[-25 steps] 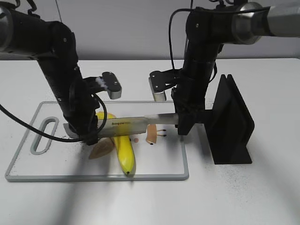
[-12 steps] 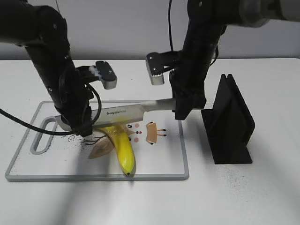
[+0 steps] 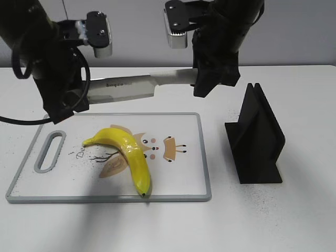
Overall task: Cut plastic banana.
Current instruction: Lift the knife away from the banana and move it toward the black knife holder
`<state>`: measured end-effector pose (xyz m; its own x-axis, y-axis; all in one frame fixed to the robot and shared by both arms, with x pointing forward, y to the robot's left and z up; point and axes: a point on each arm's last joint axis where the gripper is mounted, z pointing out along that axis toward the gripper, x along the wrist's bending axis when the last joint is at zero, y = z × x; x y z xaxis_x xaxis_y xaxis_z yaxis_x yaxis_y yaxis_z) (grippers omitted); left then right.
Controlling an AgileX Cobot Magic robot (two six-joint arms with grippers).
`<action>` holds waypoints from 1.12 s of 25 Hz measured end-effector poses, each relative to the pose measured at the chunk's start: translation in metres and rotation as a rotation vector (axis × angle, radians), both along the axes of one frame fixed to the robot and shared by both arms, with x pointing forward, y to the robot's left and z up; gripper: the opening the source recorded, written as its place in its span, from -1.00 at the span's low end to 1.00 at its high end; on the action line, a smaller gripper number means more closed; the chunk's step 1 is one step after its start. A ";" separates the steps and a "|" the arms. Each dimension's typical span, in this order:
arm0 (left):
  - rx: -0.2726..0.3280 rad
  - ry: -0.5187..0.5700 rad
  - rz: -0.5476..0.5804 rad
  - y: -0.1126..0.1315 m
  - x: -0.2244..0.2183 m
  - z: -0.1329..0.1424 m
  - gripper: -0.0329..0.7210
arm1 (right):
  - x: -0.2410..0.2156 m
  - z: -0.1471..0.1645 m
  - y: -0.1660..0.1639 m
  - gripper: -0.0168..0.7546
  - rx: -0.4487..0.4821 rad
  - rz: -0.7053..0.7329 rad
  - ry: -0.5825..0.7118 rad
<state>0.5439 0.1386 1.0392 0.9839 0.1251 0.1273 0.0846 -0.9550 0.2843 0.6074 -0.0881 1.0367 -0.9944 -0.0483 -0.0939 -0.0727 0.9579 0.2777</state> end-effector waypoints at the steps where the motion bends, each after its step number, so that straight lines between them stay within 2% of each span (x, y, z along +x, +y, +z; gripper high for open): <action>1: -0.005 -0.020 -0.011 0.001 -0.002 0.006 -0.91 | -0.001 0.004 -0.001 -0.51 0.005 -0.001 -0.009; 5: -0.017 -0.058 -0.027 0.003 -0.007 0.018 -0.91 | -0.004 0.013 -0.002 -0.51 0.018 -0.002 -0.026; 10: -0.019 -0.062 -0.027 0.003 -0.007 0.018 -0.90 | -0.005 0.016 -0.002 -0.51 0.020 -0.002 -0.031; 12: -0.021 -0.064 -0.028 0.003 -0.007 0.018 -0.82 | -0.005 0.016 -0.002 -0.52 0.021 -0.004 -0.031; 14: -0.028 -0.066 -0.025 0.003 -0.006 0.019 -0.57 | -0.005 0.016 -0.002 -0.53 0.021 -0.009 -0.030; 15: -0.032 -0.063 -0.024 0.002 -0.007 0.019 -0.34 | -0.005 0.017 -0.002 -0.53 0.023 -0.011 -0.031; 17: -0.053 -0.052 -0.016 0.001 -0.007 0.019 0.26 | -0.005 0.018 -0.002 -0.53 0.023 -0.018 -0.030; 19: -0.079 -0.040 0.015 -0.001 -0.008 0.020 0.68 | -0.005 0.018 -0.003 -0.54 0.024 -0.027 -0.030; 22: -0.107 -0.042 0.074 -0.002 -0.006 0.020 0.85 | -0.005 0.018 -0.003 -0.54 0.023 -0.038 -0.029; 28: -0.105 -0.056 0.196 0.000 -0.001 0.026 0.89 | -0.004 0.018 -0.003 -0.54 0.026 -0.088 -0.016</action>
<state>0.5431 0.1387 1.0653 0.9312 0.3288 0.1573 0.2471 -0.8867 0.3908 0.6029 -0.0912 1.0542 -0.9931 0.0419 -0.1095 0.0069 0.9532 0.3022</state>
